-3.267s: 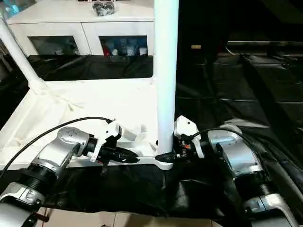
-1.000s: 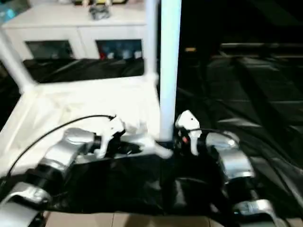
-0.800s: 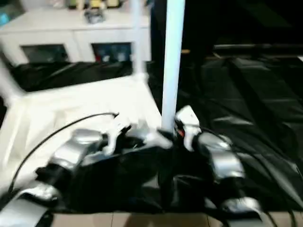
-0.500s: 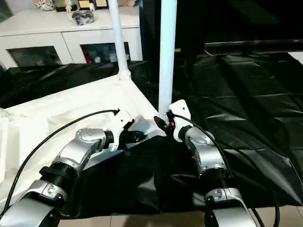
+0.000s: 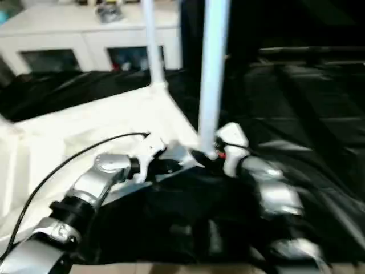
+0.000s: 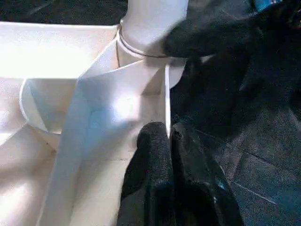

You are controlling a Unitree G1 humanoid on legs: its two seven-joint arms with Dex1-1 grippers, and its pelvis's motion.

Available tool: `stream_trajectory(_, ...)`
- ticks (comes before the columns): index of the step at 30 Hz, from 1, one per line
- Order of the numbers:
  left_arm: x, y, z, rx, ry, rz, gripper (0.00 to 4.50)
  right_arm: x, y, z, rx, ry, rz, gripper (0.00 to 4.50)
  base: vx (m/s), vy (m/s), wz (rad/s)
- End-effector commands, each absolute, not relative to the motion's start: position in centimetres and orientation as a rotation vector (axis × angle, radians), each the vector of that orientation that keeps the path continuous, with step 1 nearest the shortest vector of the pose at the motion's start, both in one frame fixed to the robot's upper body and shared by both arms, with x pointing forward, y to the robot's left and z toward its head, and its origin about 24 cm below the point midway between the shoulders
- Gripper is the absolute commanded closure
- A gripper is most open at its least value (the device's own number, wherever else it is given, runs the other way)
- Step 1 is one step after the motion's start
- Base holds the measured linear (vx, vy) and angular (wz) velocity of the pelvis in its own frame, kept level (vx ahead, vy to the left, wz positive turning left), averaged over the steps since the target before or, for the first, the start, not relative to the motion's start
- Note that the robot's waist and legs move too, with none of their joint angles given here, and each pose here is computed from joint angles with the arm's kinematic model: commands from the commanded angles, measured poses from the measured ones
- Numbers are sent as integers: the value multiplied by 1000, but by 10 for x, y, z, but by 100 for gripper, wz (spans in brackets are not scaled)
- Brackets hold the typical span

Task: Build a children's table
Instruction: Rotate leg to tighten, then rotate table base

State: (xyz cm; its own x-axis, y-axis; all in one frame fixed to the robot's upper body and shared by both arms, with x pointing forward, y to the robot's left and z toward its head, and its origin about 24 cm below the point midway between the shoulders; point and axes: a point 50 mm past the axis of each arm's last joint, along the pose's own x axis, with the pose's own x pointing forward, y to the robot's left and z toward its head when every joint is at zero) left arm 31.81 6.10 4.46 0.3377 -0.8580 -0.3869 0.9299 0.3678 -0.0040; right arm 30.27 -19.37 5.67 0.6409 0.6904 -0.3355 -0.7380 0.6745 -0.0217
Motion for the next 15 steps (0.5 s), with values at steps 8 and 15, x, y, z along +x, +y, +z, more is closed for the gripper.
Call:
stream_trajectory(8, 317, 75, 57, 180, 257, -1114, 395, 253, -205, 61, -104, 493, 1113, 73, 7, 0, 1)
stream_trajectory(15, 291, 102, 74, 110, 318, -1191, 352, 259, -179, 59, -52, 421, 1120, 73, 0, 0, 0)
